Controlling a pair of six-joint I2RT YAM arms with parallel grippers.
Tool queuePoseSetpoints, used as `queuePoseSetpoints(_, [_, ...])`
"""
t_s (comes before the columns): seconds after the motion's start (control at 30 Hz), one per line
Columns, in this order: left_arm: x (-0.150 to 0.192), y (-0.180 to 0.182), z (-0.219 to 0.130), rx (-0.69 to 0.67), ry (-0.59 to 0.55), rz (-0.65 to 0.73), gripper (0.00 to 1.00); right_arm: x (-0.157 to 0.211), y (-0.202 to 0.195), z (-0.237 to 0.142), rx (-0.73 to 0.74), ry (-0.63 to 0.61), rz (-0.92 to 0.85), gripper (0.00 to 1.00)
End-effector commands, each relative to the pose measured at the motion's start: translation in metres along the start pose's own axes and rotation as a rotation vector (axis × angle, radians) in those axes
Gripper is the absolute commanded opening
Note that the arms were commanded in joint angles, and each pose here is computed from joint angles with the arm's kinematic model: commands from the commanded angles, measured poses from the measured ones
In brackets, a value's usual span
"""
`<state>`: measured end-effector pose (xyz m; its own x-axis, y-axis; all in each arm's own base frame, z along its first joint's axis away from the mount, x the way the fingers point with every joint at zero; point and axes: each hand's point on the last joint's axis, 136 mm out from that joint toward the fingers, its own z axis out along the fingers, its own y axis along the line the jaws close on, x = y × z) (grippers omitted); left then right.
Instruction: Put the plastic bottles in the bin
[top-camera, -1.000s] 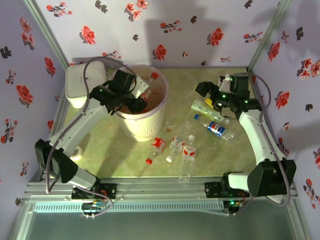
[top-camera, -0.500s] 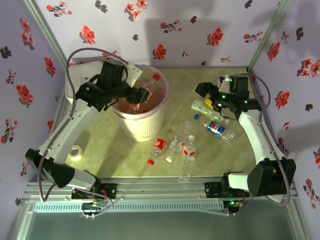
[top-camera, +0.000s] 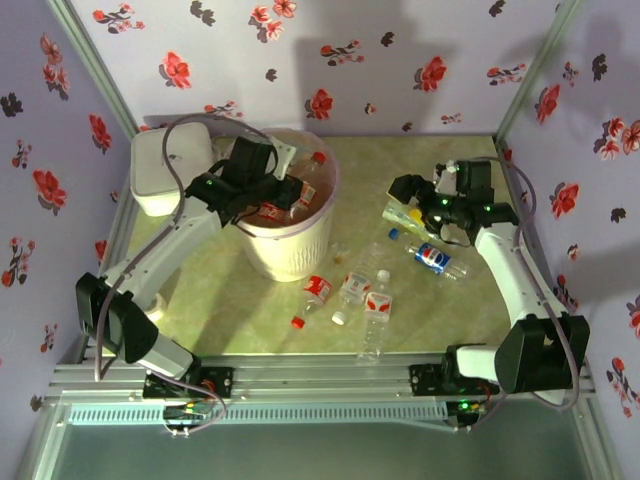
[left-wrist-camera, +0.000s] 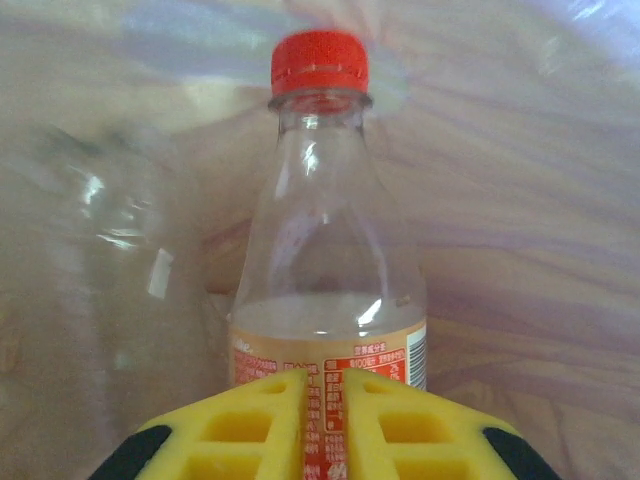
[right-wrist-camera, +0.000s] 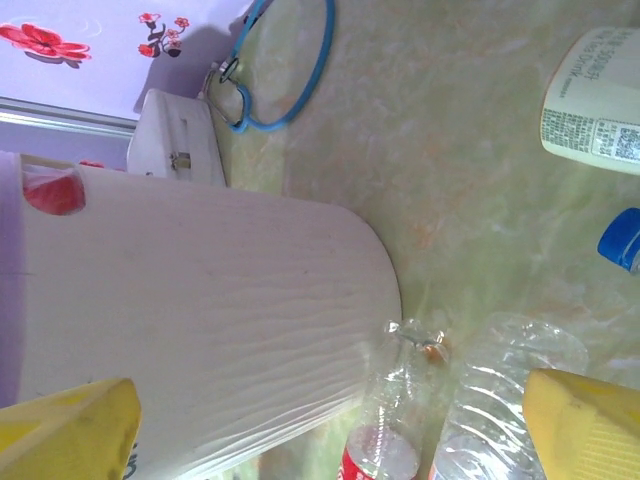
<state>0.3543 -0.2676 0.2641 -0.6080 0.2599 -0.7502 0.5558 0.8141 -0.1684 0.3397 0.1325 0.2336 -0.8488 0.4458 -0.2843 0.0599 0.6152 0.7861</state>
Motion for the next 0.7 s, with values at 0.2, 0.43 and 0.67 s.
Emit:
queuePoseSetpoints(0.2, [0.065, 0.031, 0.05, -0.183, 0.152, -0.107, 0.13, 0.024, -0.011, -0.004, 0.026, 0.055, 0.016, 0.97])
queuePoseSetpoints(0.43, [0.045, 0.038, 0.051, -0.239, 0.068, -0.141, 0.13, 0.069, -0.059, -0.024, 0.291, 0.14, -0.016, 0.95])
queuePoseSetpoints(0.67, [0.008, 0.026, 0.02, -0.235, -0.006, -0.079, 0.32, 0.04, -0.101, -0.057, 0.563, 0.02, -0.034, 0.94])
